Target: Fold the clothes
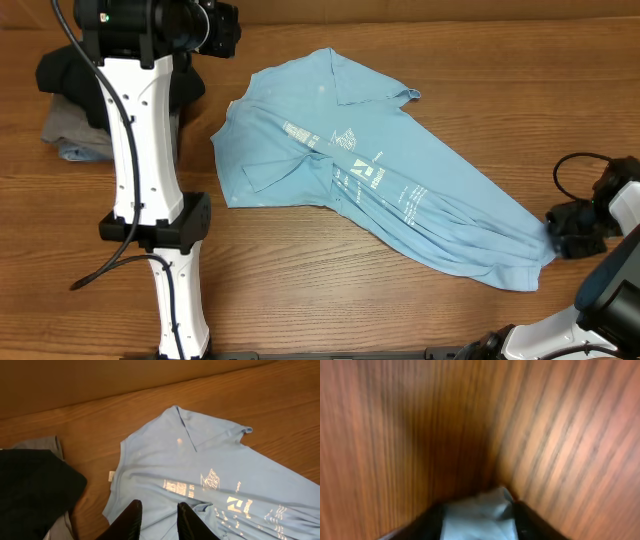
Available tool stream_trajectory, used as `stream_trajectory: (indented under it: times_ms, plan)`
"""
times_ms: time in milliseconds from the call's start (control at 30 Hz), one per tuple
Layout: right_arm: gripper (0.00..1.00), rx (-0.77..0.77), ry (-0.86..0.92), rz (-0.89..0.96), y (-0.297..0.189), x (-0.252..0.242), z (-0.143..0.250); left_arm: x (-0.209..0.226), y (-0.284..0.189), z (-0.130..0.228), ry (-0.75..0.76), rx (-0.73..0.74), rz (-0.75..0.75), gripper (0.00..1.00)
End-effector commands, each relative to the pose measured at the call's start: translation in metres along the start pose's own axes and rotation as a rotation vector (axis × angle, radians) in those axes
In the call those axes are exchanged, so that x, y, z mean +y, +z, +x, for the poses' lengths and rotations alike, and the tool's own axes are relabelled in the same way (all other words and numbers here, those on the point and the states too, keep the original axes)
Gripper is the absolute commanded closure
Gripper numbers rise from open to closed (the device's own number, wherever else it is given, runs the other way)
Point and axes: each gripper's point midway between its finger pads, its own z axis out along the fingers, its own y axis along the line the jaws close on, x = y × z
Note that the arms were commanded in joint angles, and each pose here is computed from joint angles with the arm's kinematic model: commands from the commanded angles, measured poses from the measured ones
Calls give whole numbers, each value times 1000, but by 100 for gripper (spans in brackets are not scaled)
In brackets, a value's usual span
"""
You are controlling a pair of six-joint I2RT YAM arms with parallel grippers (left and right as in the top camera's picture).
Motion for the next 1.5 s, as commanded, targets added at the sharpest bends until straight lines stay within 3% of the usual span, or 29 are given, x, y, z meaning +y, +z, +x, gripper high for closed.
stream_trajectory:
  times_ms: [0, 67, 233, 400, 533, 567, 600, 633, 767, 833, 867, 900, 1033, 1167, 1300, 1467]
  plan:
    - [79, -30, 49, 47, 19, -12, -2, -16, -28, -8, 39, -64, 24, 76]
    - [96, -47, 52, 1, 20, -2, -7, -17, -34, -9, 61, -78, 22, 79]
    - [96, -127, -23, -337, -18, 77, -46, -24, -68, -15, 150, -147, 10, 85]
    - [96, -420, -125, -705, -165, 163, -130, -26, -117, -17, 179, -241, -20, 84]
    - [95, -706, -155, -794, -290, 173, -177, -32, -149, -16, 187, -300, -27, 80]
    - [75, -751, -145, -795, -310, 170, -182, -34, -155, -15, 190, -311, -27, 78]
    - [18, -787, -159, -803, -331, 169, -184, -36, -165, -15, 195, -330, -30, 68]
    - [0, -792, -168, -799, -338, 167, -183, -38, -170, -14, 197, -340, -32, 64]
    - [0, -711, -178, -736, -331, 154, -168, -42, -185, -12, 205, -369, -36, 60]
    - [0, -658, -181, -707, -323, 147, -157, -45, -192, -11, 210, -384, -30, 50]
    - [0, -626, -186, -698, -320, 143, -149, -49, -195, -11, 212, -391, -13, 34]
    - [0, -599, -190, -690, -318, 140, -142, -54, -199, -10, 219, -400, 11, 0]
    - [0, -515, -194, -644, -316, 119, -114, -64, -203, -9, 235, -410, 63, 0]
    - [0, -443, -279, -680, -330, 106, -76, -58, -176, -5, 205, -321, 76, 0]
    - [0, -392, -352, -731, -348, 92, -39, -52, -119, 15, 162, -116, 100, 10]
    - [0, -298, -374, -767, -359, 72, 3, -49, -45, 66, 94, 192, 150, 12]
